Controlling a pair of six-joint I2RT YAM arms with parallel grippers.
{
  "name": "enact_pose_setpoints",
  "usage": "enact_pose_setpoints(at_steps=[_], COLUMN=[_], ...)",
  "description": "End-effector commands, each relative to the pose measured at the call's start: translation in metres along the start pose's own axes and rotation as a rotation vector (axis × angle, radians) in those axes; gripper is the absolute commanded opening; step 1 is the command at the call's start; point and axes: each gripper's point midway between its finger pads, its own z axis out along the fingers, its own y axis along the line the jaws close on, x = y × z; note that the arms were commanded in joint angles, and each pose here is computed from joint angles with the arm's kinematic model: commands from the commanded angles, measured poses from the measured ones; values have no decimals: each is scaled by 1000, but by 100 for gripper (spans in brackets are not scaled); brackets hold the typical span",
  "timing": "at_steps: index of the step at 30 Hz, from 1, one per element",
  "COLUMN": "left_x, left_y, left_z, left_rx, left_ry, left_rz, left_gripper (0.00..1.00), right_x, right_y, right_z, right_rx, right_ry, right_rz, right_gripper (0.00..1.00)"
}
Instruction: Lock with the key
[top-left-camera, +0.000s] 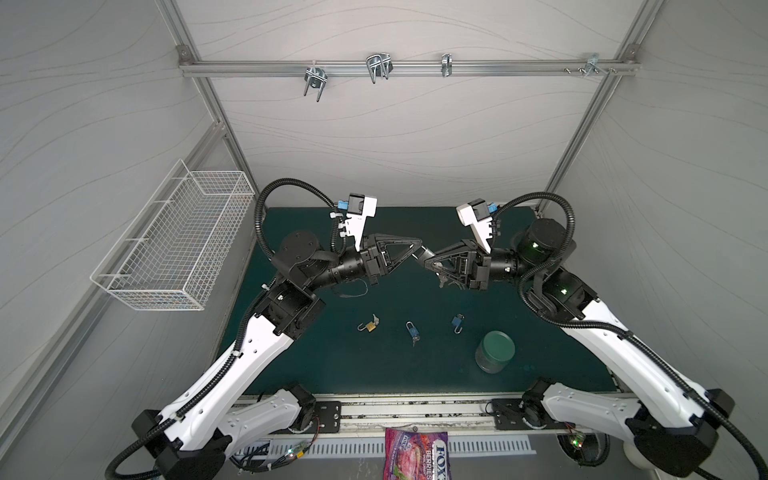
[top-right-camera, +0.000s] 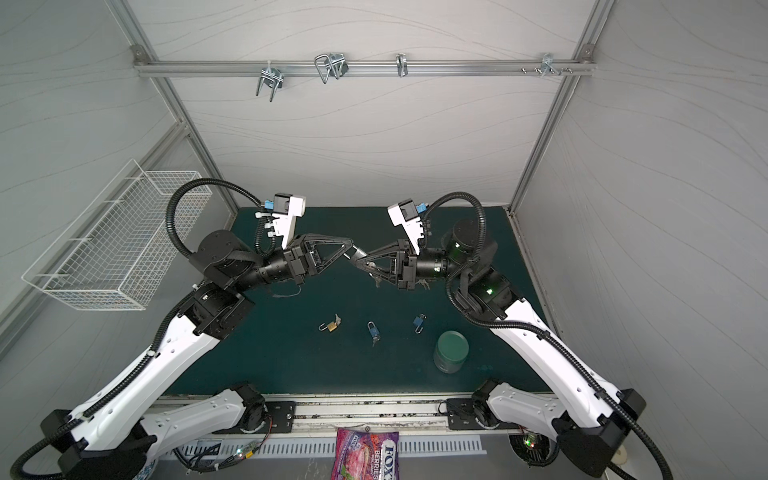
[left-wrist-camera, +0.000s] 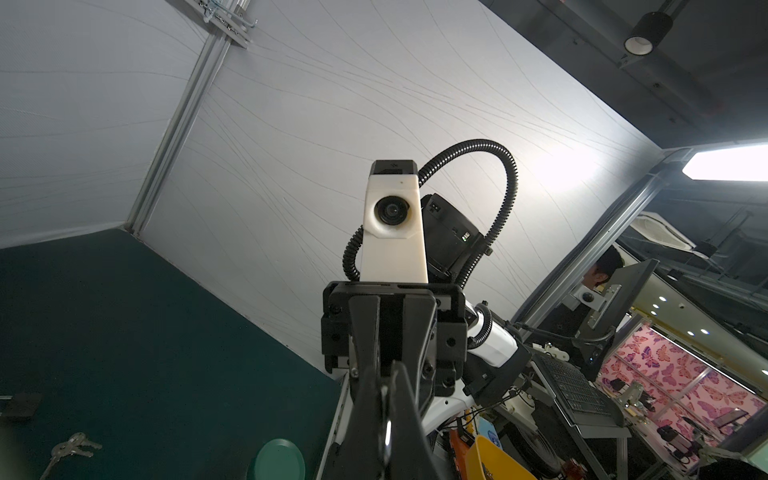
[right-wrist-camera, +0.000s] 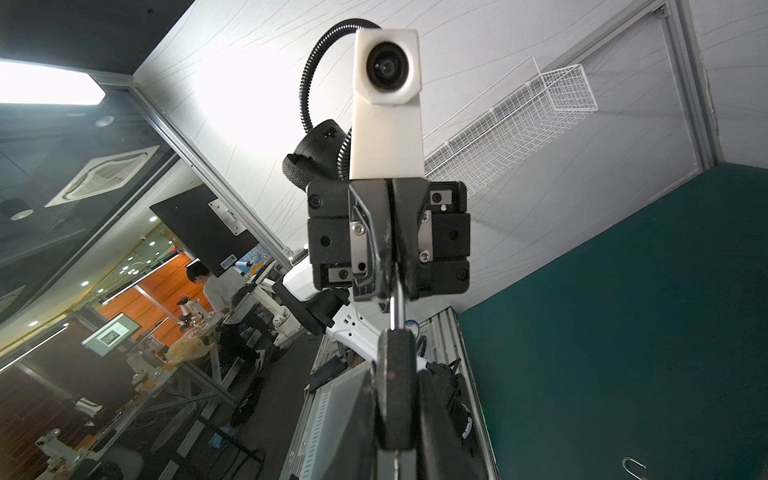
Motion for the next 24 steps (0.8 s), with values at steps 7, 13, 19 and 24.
enact_pose_setpoints(at_steps=[7, 13, 19, 24], left_x=[101, 111, 46, 18], left_y=[11, 21, 28, 25], left_z=[22, 14, -6, -16], left_rx=[52, -2, -47, -41], left_ry=[309, 297, 119, 57], left_rz=[-111, -123, -99, -86], left_gripper=[0, 0, 0, 0], right_x=[-51, -45, -10, 13], right_y=[29, 27, 15, 4], right_z=[3, 4, -5, -19], right_rx=[-24, -8, 28, 127], right_ry=[-111, -79, 1, 33], right_rz=[-179, -214, -272, -310], right_gripper=[0, 0, 0, 38])
